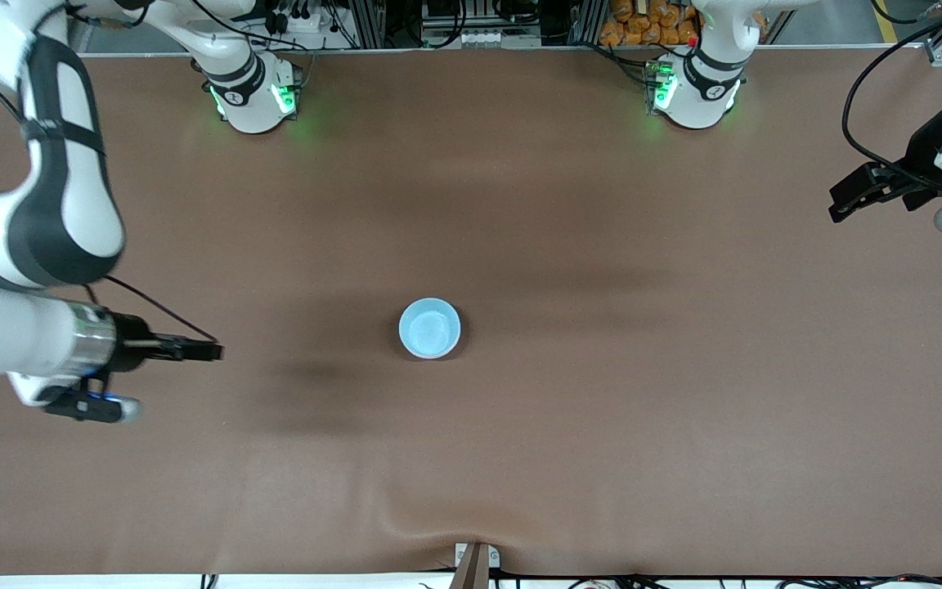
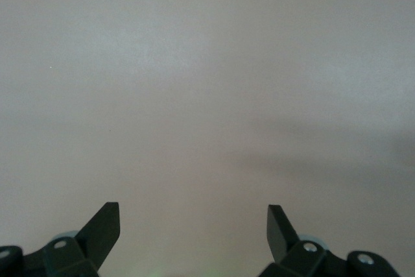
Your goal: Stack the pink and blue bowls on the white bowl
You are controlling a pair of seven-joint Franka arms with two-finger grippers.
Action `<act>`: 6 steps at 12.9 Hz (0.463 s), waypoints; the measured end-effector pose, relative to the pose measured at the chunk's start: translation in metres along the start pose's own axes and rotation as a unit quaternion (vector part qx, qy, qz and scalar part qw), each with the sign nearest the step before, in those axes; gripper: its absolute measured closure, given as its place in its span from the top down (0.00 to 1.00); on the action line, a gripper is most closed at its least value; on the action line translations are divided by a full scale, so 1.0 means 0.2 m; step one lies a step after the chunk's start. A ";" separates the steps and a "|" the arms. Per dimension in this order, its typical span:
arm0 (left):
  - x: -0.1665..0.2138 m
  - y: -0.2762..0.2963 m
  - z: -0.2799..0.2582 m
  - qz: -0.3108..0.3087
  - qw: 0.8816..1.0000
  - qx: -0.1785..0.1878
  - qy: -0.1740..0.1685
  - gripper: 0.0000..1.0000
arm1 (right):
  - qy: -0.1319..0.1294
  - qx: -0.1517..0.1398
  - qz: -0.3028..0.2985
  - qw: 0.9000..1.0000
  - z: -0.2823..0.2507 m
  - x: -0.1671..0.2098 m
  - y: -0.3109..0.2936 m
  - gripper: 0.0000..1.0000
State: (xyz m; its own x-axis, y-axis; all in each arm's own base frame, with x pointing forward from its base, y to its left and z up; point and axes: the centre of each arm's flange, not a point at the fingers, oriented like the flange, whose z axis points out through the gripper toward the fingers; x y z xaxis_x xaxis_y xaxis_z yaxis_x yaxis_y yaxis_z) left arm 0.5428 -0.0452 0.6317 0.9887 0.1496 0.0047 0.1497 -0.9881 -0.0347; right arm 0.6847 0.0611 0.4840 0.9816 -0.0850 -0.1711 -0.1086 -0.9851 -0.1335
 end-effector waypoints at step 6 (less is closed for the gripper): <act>-0.01 0.00 0.00 0.000 1.000 0.001 -0.002 1.00 | 0.042 -0.038 -0.018 0.998 -0.74 -0.67 -0.03 1.00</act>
State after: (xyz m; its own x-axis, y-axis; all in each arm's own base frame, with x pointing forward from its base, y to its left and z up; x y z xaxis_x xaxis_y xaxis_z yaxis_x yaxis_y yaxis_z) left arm 0.5417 -0.0449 0.6319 0.9886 0.1503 0.0007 0.1502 -0.9880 -0.0359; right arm 0.5766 0.0564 0.6523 0.9946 -0.0589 -0.0852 -0.0644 -0.9959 -0.0639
